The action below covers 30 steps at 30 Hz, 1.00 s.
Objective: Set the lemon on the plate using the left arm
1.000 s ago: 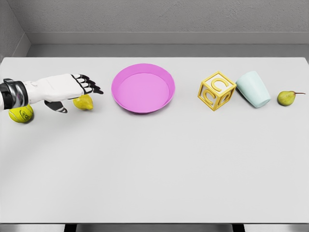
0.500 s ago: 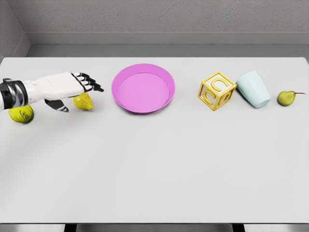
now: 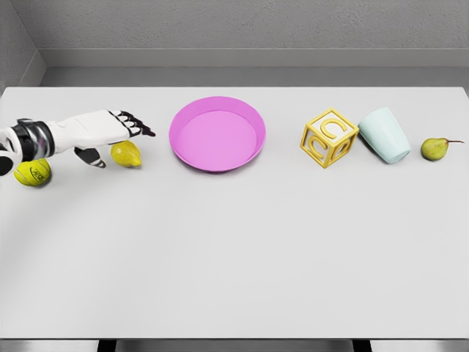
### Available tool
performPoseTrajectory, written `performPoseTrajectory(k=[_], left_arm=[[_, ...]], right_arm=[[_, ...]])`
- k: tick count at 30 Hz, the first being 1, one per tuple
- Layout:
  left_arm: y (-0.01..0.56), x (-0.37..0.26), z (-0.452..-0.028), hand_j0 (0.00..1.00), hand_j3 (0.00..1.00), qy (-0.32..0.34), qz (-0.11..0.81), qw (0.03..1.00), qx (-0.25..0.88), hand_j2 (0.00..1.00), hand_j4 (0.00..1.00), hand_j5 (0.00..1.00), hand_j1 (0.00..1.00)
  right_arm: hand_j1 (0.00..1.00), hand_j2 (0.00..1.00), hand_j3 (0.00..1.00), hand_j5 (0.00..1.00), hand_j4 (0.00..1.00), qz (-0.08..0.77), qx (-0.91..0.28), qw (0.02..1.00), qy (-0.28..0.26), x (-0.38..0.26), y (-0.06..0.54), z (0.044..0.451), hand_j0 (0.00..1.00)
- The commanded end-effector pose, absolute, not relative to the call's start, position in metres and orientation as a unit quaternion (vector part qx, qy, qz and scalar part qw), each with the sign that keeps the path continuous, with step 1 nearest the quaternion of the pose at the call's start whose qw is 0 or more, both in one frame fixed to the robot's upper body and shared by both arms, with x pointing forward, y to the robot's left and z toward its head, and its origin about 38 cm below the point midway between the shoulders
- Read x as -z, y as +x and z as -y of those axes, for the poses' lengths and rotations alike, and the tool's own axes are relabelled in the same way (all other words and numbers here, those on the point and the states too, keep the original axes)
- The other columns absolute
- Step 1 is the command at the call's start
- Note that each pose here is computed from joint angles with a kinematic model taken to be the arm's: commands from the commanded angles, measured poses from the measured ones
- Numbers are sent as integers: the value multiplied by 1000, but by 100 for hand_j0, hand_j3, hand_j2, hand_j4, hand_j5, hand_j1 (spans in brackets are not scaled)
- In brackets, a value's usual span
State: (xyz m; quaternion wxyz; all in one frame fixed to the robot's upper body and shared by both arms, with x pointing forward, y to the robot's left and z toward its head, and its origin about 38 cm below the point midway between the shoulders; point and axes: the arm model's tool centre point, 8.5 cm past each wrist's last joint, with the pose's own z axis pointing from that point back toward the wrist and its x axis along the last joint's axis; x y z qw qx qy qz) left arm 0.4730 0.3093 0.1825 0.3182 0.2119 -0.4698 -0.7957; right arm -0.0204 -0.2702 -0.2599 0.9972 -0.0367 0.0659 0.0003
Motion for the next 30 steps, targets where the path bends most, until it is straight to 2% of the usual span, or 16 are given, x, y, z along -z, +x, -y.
performPoseTrajectory(k=[1,8,30], left_arm=[[475,-178,-303,100,100,205,477,323,791,100,100,100,100],[479,-163,-309,100,100,196,468,347,789,100,100,100,100],[488,-165,-297,100,100,212,451,331,801,100,100,100,100]], right_arm=[[100,100,100,100,100,-66,-1,997,-37,260,-20,270,100],[100,100,100,100,100,-66,0,997,-37,260,-20,270,100],[100,100,100,100,100,-66,-1,997,-37,260,-20,270,100]])
